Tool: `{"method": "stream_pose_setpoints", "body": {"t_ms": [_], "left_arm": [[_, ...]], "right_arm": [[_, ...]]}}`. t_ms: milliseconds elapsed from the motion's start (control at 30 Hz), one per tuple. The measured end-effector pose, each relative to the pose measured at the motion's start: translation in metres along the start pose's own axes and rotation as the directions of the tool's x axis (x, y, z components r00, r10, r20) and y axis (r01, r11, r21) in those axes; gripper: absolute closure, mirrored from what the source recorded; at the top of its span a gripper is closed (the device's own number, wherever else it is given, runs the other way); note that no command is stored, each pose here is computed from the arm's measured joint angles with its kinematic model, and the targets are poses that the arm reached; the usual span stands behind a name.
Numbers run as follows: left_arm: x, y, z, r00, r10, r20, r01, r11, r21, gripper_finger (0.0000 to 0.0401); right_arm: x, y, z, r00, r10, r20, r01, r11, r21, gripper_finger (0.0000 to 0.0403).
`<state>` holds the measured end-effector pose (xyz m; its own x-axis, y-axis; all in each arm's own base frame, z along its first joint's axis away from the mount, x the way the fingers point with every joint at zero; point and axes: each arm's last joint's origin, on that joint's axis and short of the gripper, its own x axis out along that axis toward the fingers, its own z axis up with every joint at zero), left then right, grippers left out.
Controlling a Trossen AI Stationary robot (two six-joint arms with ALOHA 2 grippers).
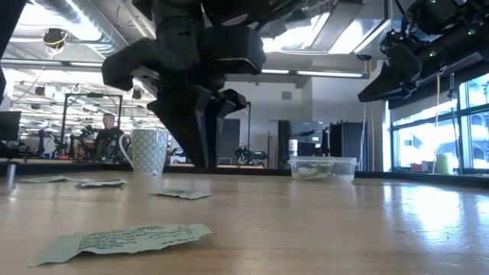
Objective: Pick and place items into bin
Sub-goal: Put the stevia packet into the transparent bin
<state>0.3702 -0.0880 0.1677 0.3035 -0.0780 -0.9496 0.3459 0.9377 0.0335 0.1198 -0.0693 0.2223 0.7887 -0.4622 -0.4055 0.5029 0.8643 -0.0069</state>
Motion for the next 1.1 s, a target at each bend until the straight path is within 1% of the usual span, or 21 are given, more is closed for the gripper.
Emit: {"method": "stream_pose_setpoints", "body": {"t_ms": [167,233,400,533,767,867,1100], "left_arm": [[0.0,0.0,0.0,1.0,-0.005,0.002,0.005,1.0,-0.011,0.0318],[0.005,0.0,0.0,1.0,-0.009,-0.002,0.009,1.0,-0.011,0.032],[0.024,0.001,-0.002,0.998,-0.055,-0.032,0.054,0.998,-0.017,0.0327],[0.026,0.004,-0.003,0.995,-0.09,-0.035,0.089,0.996,-0.03,0.0335],[0.026,0.005,-0.003,0.997,-0.061,-0.041,0.06,0.998,-0.004,0.0355],[0.026,0.006,-0.004,0.998,-0.034,-0.051,0.034,0.999,0.0,0.0358],[0.026,0.003,-0.003,0.998,-0.017,-0.053,0.018,1.0,0.009,0.0367]], "right_arm": [[0.0,0.0,0.0,1.0,0.0,-0.002,0.0,1.0,0.0,0.0276],[0.0,0.0,0.0,1.0,0.0,-0.002,0.0,1.0,0.0,0.0276],[0.0,0.0,-0.001,1.0,0.0,-0.008,0.0,1.0,-0.001,0.0276],[0.0,0.0,-0.001,1.0,0.0,-0.009,0.0,1.0,-0.002,0.0276],[0.0,0.0,-0.001,1.0,0.0,-0.01,0.0,1.0,-0.004,0.0276],[0.0,0.0,-0.001,1.0,0.0,-0.014,0.0,1.0,-0.006,0.0276],[0.0,0.0,-0.001,1.0,-0.001,-0.016,0.0,1.0,-0.027,0.0276]]}}
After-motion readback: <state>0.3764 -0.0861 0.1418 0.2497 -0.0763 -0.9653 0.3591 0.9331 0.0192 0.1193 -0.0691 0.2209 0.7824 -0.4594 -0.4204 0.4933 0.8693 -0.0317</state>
